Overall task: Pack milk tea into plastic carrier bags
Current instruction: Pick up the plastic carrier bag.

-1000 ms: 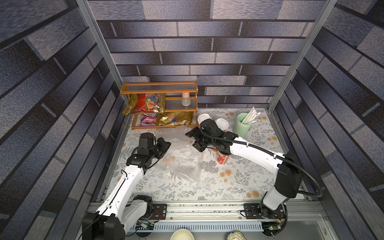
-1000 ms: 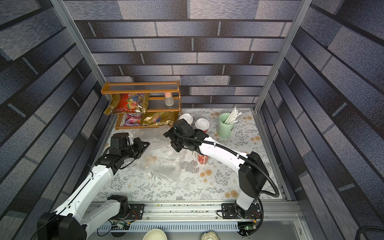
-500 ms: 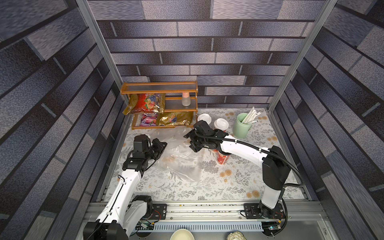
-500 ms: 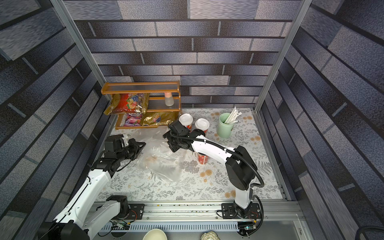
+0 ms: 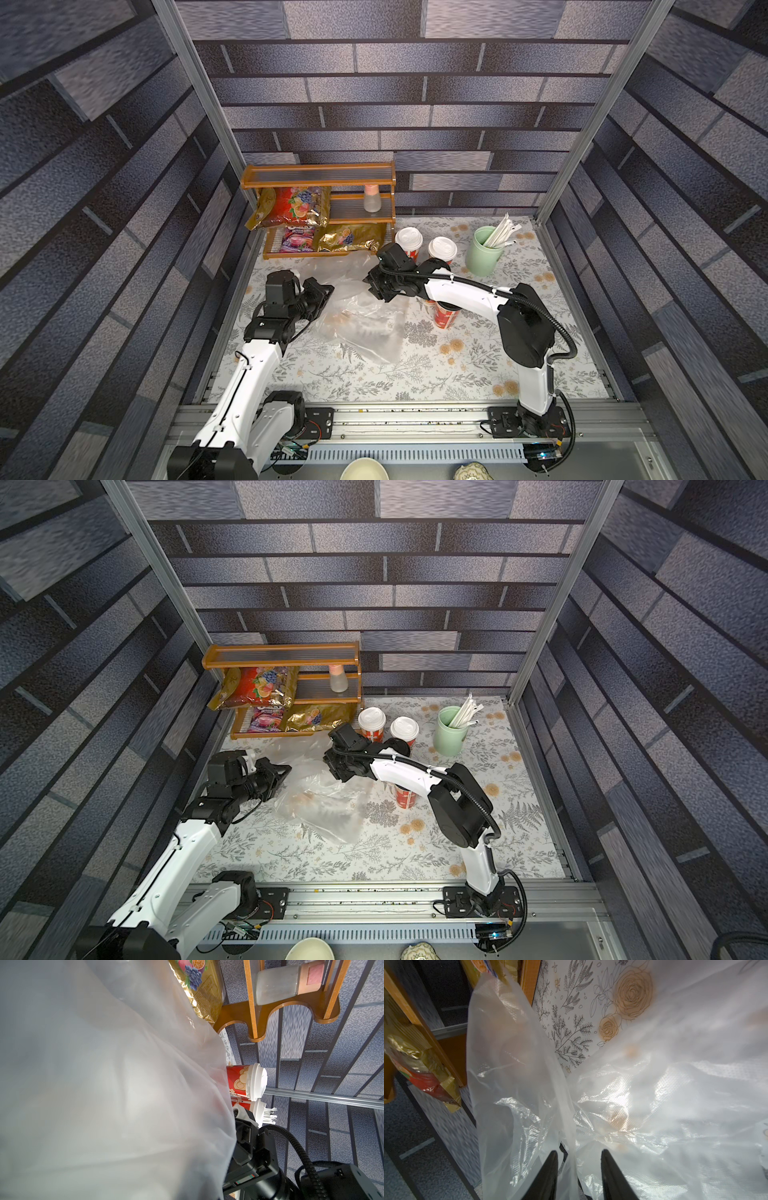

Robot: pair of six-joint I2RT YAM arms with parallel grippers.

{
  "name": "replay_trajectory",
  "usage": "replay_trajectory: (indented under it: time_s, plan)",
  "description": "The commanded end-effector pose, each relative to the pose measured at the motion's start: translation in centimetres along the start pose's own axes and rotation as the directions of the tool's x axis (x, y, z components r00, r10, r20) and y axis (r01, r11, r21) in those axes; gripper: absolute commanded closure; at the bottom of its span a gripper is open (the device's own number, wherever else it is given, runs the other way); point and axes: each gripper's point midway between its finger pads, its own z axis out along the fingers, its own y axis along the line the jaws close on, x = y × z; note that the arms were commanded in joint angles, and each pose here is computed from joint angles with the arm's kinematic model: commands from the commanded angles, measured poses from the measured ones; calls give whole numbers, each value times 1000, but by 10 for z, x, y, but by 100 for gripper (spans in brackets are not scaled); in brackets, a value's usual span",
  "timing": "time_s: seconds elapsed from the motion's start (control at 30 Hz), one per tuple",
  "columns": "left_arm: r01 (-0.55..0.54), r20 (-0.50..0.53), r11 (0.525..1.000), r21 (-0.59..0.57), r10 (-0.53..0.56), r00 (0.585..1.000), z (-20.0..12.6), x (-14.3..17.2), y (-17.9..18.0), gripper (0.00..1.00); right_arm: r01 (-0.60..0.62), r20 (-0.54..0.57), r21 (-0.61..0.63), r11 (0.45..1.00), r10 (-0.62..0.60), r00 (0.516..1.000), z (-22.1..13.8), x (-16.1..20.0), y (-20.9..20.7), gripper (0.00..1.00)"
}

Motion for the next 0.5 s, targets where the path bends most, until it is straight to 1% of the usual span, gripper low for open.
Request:
replay_trajectory:
  time_s: [0.0,0.03,0.17,0.23,0.27,0.33,0.4,0.43,0.47]
  plan:
    - [13,-8,1000,18,-13,1000,-3,2,0,100,13,9,-25,1000,-13,1000,-1,-3,14,73]
    - [15,-11,1000,20,-14,1000,-4,2,-1,100,20,12,-23,1000,-20,1000,-2,-4,15,77]
    - [14,-14,999,31,-13,1000,-8,3,-3,94,48,18,-30,998,-47,999,-7,-5,20,99]
    - [11,-16,999,36,-11,1000,-10,4,-5,88,65,25,-34,997,-64,998,-11,-6,22,100]
    - [10,-17,999,37,-10,1000,-11,4,-5,81,73,28,-37,997,-72,997,-13,-6,24,100]
    - [-2,-17,1000,27,3,1000,-14,5,-6,54,114,38,-50,992,-112,993,-22,-7,32,100]
    - [-33,-25,999,13,34,999,-19,6,-8,39,188,70,-56,981,-184,980,-37,-10,44,100]
    - [-53,-30,999,12,53,998,-21,8,-11,34,236,93,-54,970,-231,969,-46,-12,51,100]
    - [-70,-37,997,12,70,997,-24,9,-13,32,276,113,-57,959,-269,957,-55,-14,58,100]
